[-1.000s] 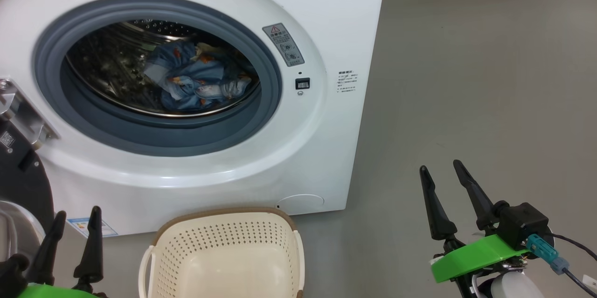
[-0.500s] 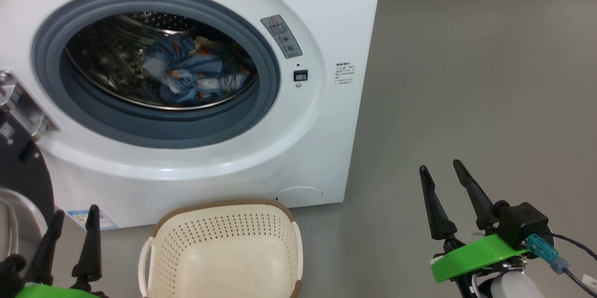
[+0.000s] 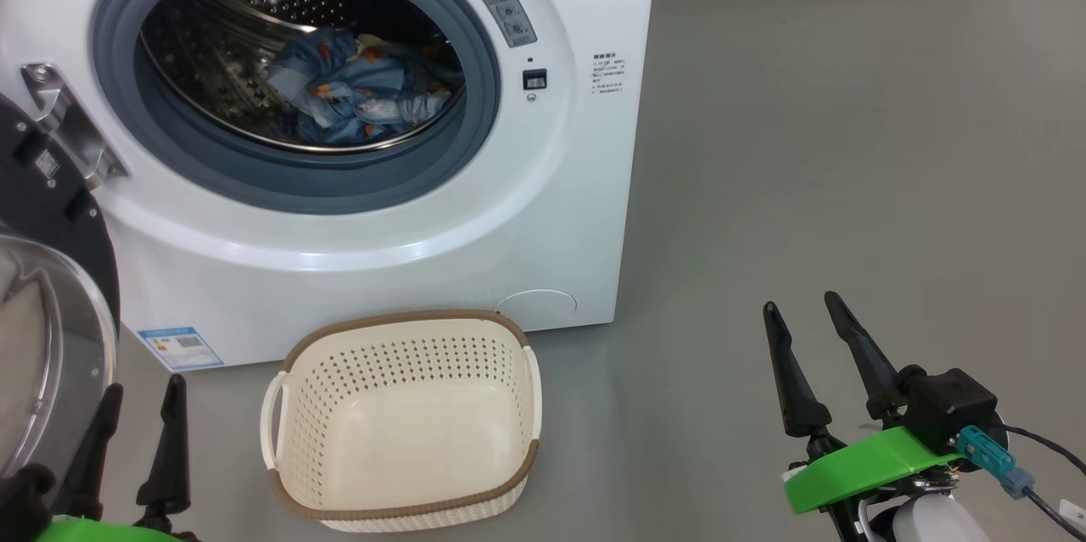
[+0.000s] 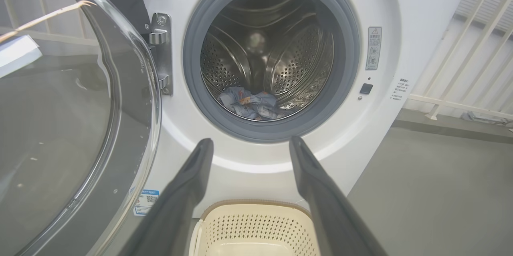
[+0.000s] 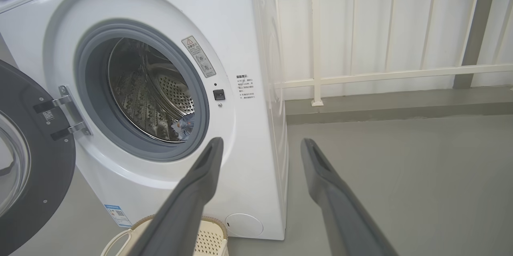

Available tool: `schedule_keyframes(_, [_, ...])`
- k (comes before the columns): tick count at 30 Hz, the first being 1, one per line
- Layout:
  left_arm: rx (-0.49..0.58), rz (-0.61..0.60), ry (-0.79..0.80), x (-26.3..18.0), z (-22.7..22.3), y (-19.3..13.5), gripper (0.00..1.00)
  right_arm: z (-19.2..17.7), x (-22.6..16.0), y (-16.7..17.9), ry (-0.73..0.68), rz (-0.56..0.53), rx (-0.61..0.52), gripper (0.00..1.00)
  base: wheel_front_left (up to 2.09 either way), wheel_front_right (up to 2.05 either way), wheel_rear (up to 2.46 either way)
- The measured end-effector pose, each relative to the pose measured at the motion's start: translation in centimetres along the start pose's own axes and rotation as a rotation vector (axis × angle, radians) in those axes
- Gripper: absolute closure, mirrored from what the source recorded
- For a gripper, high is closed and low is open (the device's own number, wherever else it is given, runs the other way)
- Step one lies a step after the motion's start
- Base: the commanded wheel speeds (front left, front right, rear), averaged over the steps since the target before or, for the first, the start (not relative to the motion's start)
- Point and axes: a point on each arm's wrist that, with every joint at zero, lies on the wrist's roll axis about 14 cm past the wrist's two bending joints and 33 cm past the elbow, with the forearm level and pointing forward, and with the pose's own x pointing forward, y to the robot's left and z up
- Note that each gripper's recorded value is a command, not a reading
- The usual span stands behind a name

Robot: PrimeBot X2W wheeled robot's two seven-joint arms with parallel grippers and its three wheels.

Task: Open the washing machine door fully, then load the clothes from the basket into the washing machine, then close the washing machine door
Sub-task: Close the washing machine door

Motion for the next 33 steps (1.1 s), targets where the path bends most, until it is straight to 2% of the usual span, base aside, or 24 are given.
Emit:
schedule_keyframes(23, [0.009,-0.007,-0.006,-0.4,0.0,-0.5,0.00,0.0,-0.1,0.4,0.002,0.011,-0.001,0.00,-0.06,0.06,0.00])
schedule_keyframes(33, [0.024,0.025,-0.001,-1.4,-0.1,0.5,0.00,-0.7,0.4,1.6,0.023,0.049,0.005,0.00,0.00,0.00,0.00])
